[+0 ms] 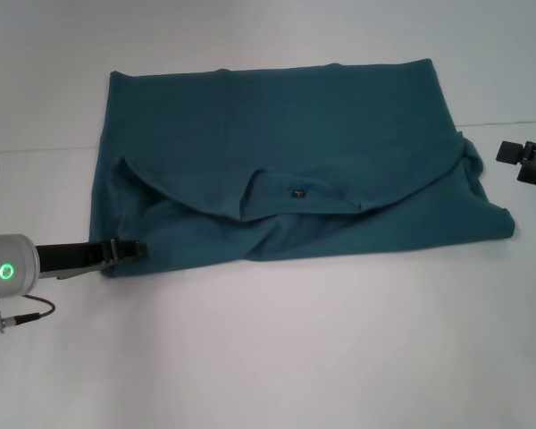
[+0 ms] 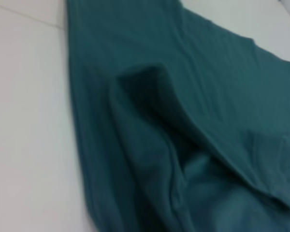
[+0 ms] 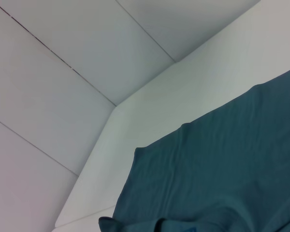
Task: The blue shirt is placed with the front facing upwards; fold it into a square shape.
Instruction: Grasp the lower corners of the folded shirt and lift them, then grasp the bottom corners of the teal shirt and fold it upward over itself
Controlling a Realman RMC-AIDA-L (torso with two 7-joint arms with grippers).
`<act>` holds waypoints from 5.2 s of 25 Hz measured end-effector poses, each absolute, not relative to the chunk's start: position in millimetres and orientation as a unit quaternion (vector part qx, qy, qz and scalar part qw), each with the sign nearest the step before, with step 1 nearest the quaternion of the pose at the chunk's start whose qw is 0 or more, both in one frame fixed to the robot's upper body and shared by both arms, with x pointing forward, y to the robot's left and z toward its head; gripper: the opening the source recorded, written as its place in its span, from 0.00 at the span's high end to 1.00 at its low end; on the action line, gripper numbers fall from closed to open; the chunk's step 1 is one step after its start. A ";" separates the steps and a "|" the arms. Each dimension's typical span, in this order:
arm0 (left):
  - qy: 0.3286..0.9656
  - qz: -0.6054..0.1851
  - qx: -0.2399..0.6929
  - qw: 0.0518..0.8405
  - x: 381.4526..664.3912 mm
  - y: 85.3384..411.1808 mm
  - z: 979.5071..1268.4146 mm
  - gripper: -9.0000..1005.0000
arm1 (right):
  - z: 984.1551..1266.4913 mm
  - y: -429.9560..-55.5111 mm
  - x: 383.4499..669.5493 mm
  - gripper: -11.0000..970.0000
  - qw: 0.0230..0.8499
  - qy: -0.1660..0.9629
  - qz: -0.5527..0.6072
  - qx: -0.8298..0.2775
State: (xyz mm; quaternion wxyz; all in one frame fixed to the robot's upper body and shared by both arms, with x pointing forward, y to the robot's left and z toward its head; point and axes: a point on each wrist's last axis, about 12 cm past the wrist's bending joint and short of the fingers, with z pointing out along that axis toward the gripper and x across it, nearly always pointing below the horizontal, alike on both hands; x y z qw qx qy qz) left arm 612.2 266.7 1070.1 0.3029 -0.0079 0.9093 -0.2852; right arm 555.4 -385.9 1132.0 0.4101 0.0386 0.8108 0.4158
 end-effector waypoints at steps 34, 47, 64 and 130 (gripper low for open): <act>0.901 -0.327 0.022 0.285 630.9 262.7 1119.7 0.96 | 1150.0 -407.1 597.8 0.05 0.285 0.930 0.231 0.010; 0.900 -0.329 0.016 0.284 628.0 263.2 1116.9 0.96 | 1108.6 -368.0 623.0 0.05 0.302 0.931 0.203 0.032; 0.899 -0.329 0.015 0.289 628.7 263.3 1116.8 0.96 | 1091.8 -347.5 630.9 0.06 0.307 0.934 0.178 0.029; 0.930 -0.341 0.136 -0.004 528.7 311.1 1132.8 0.96 | 1146.5 -344.2 562.5 0.88 0.047 0.956 0.222 -0.184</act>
